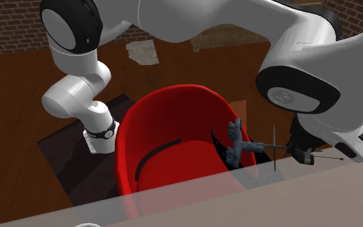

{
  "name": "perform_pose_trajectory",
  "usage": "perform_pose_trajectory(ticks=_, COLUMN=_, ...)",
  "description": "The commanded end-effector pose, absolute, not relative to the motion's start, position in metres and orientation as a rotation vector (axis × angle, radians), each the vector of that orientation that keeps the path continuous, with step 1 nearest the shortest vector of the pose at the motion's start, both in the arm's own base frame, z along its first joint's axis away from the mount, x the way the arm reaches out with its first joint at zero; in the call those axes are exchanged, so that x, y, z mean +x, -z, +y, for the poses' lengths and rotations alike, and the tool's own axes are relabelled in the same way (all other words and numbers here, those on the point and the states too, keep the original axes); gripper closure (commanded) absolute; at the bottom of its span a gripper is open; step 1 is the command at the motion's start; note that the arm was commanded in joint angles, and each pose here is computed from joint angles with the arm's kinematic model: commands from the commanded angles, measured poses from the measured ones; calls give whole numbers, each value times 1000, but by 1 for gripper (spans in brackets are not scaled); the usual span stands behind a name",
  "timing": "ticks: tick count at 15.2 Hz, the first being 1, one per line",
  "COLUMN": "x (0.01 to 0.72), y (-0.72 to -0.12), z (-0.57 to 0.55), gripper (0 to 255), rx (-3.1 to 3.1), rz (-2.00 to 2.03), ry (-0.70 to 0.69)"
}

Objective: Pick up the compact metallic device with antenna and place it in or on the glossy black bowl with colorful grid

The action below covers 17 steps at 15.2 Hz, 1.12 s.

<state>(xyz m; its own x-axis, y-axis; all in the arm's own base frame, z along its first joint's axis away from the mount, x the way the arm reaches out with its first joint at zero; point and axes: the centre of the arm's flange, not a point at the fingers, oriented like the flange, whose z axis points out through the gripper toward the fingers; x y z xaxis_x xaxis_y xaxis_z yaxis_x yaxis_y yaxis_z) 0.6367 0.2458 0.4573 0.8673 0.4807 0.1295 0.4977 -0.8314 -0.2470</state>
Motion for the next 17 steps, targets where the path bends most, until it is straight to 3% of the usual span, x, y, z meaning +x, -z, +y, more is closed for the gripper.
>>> perform_pose_trajectory(ticks=1, x=637, y=-454, z=245, gripper=255, rx=-2770, rz=-739, ry=80)
perform_pose_trajectory(ticks=17, x=637, y=-534, z=246, gripper=255, rx=-2770, rz=-739, ry=80)
